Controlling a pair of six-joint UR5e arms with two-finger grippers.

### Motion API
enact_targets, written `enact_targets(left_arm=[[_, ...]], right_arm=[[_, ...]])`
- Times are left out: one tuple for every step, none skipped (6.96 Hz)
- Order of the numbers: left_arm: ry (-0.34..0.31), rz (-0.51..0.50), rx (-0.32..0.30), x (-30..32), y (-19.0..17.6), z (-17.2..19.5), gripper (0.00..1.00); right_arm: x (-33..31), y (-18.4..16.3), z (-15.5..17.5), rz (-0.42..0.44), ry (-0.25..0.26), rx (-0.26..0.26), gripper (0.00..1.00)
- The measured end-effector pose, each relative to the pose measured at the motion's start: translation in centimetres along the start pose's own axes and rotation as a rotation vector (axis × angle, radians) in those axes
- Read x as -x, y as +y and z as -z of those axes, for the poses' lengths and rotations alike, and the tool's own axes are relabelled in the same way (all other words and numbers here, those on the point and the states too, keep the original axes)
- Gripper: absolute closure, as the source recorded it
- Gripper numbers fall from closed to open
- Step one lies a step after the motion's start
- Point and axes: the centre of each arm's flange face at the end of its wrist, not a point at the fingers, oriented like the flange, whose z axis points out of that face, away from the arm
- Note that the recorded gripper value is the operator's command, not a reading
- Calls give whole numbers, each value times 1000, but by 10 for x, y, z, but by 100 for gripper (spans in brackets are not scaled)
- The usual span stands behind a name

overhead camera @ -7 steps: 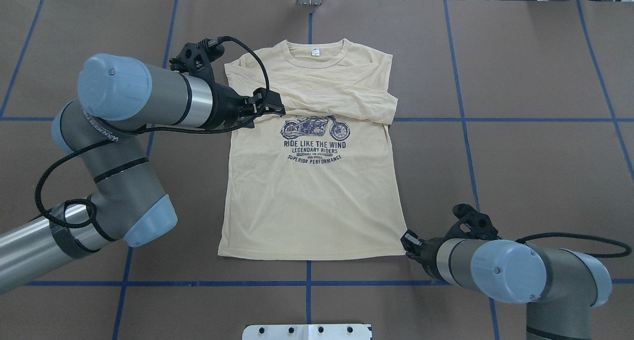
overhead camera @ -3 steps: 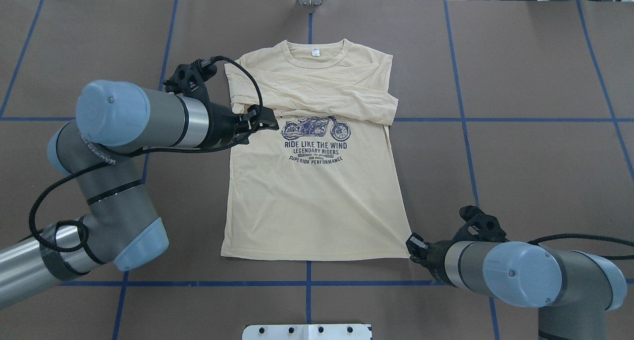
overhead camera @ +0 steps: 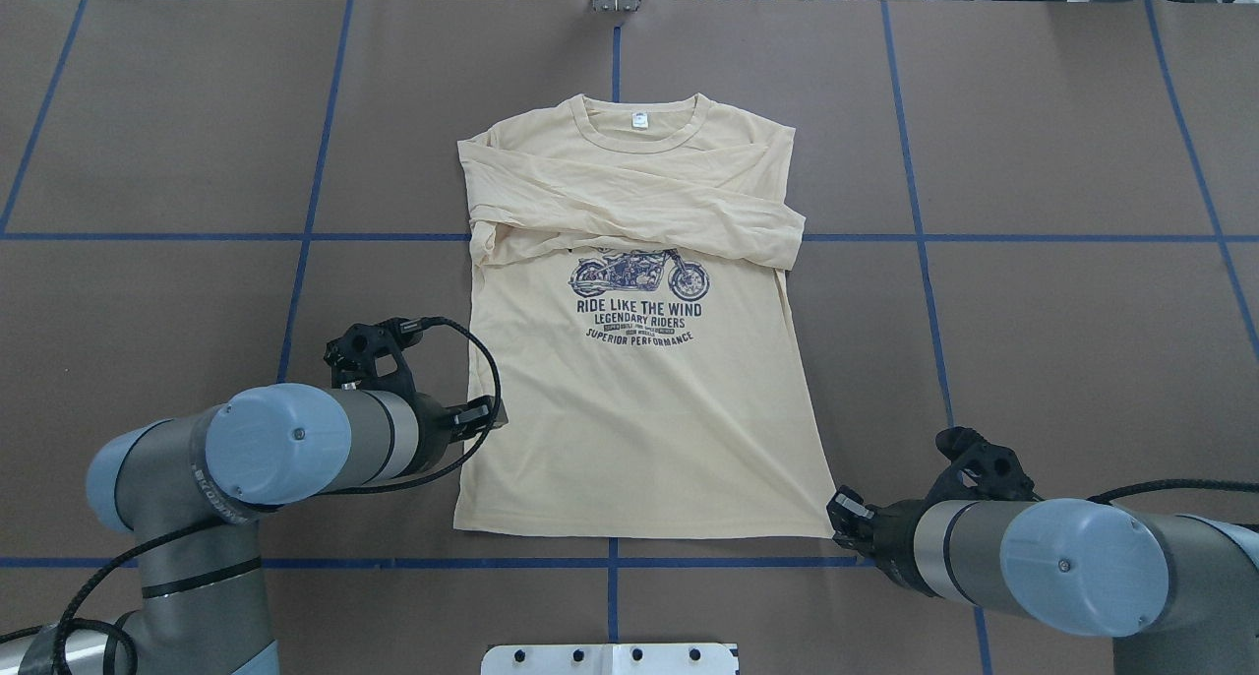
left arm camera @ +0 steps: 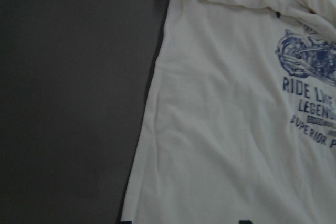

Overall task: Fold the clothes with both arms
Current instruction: 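Move both grippers to the hem corners nearest the robot and grasp them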

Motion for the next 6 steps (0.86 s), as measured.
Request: enact_targets(left_arm=[[-20,4,17,11,13,-3,32],[-31,23,33,15,24,-4,34],[-39,47,50,17,36,-5,36],[-44,72,71,16,50,-6,36],[-47,86,90,15,63,-5,42],[-49,90,100,14,71,-6,47]], right_arm=[[0,1,0,1,0,1,100],[0,2,-1,1,1,2,100],[-1,2,-1,2,2,2,100],[-1,2,-2,3,3,2,100],[-1,2,-2,3,3,3,100],[-1,3,-2,4,4,3,100]])
